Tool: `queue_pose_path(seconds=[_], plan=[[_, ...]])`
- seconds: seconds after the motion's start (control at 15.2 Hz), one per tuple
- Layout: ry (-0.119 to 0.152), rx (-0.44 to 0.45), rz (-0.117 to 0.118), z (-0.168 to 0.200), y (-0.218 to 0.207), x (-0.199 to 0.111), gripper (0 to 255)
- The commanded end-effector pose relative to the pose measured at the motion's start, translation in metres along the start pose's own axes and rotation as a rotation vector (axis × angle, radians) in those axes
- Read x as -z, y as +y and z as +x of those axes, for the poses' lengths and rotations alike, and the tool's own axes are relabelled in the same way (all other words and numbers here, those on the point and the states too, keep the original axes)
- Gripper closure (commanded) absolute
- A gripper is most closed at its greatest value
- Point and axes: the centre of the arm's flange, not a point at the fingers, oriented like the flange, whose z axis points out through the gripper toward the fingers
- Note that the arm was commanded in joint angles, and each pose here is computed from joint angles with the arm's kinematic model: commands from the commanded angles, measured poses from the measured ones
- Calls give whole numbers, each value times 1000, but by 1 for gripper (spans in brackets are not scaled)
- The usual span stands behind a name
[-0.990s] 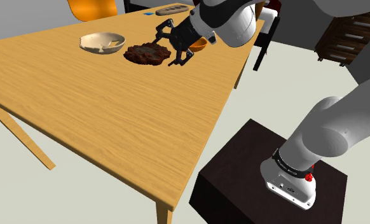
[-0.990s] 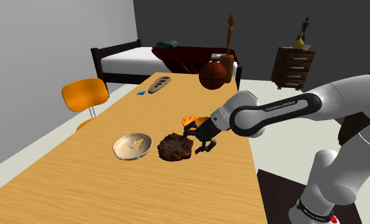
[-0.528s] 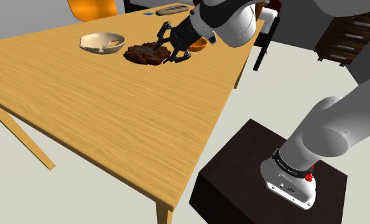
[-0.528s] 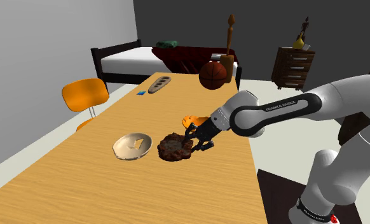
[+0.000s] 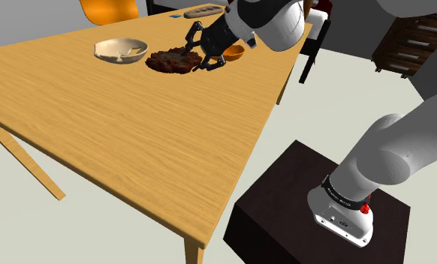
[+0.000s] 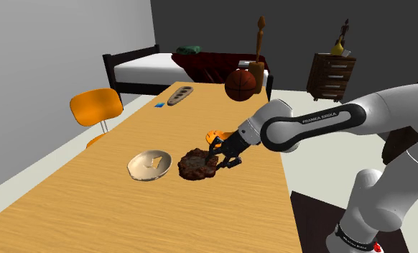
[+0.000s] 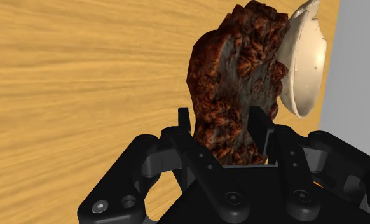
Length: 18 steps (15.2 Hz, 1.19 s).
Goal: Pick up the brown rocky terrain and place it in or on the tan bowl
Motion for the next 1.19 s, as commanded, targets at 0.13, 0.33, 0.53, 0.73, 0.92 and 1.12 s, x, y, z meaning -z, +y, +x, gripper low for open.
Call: queue_pose_path(seconds=[0.13, 0.33, 0.53, 0.73, 0.92, 1.12], plan=[[0, 0, 1, -3, -14, 14, 255], [0, 0, 1, -5, -26, 25, 255], [0, 0, 1, -7, -37, 36, 255], [0, 0, 1, -8, -48, 47, 255], [0, 0, 1, -10, -59, 59, 255], [0, 0, 1, -12, -70, 70, 255]])
